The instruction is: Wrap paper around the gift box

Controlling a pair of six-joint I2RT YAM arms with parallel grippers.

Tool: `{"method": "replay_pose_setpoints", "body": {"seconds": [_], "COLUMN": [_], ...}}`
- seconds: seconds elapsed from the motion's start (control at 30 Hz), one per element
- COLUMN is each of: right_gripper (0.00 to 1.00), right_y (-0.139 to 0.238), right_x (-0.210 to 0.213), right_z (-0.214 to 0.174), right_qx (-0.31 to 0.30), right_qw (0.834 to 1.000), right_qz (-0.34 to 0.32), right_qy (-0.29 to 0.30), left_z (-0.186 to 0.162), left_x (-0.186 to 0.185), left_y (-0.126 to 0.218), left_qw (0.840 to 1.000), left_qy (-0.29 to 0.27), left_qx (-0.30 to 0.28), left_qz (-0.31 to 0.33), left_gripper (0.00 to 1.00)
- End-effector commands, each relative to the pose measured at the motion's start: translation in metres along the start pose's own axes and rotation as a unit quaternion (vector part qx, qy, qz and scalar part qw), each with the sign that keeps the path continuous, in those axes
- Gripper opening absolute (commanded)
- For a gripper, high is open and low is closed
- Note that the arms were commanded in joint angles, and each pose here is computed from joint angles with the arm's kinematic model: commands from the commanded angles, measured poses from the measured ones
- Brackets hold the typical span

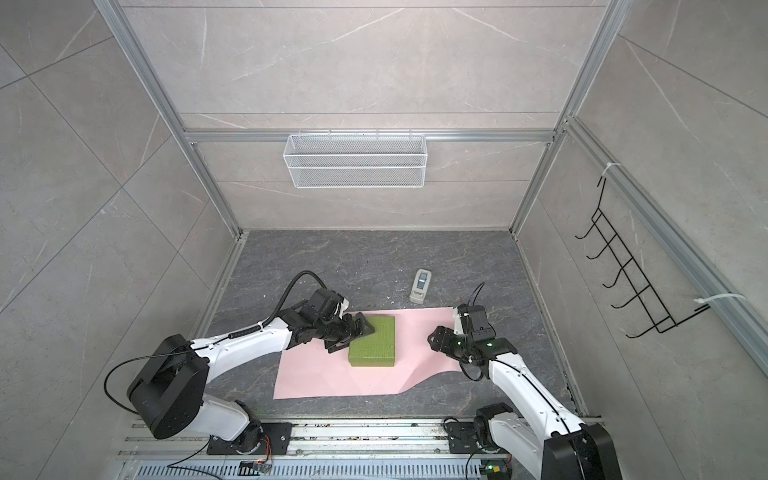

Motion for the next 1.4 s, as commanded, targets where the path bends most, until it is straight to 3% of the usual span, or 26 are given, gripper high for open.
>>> {"method": "replay_pose_setpoints", "body": {"seconds": [0.0,0.2,0.37,0.73,1.0,1.37], "right_gripper": [0.73,0.72,0.63,0.29,0.01,0.00], "right_y": [0.005,0.013,0.017,0.021,0.025,0.042], "right_x": [-0.014,-0.019,-0.015,-0.022,-0.014,0.033], "right_z": [-0.009,-0.015,-0.019,-0.031,-0.023,-0.004], "right_qx": [0.015,0.017,0.009,0.009,-0.006,-0.035], "right_qw": [0.998,0.996,0.998,0.995,0.997,0.999], "right_qz": [-0.060,-0.081,-0.054,-0.068,-0.063,-0.004], "right_qy": [-0.021,-0.041,-0.039,-0.071,-0.044,0.024], "left_z": [0.000,0.000,0.001,0.004,0.005,0.008], "left_x": [-0.006,-0.006,-0.009,-0.018,-0.023,-0.046], "left_y": [0.011,0.019,0.026,0.036,0.046,0.061], "left_qw": [1.000,0.999,0.999,0.998,0.996,0.995], "left_qy": [-0.018,-0.025,-0.035,-0.049,-0.056,-0.069], "left_qx": [-0.014,-0.026,-0.036,-0.048,-0.063,-0.072], "left_qz": [0.003,0.010,0.012,0.008,0.006,-0.026], "left_gripper": [0.98,0.98,0.99,0.99,0.99,0.98]}}
Point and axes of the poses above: each gripper's point midway between its finger pads, its own y axis back along the fingers, its own x axis along the line the jaws close on, z = x × y, the point moved 6 cm from there along y, back along the fingers, and after that the axes turned 6 degrees about y, right-handed, at the moved point
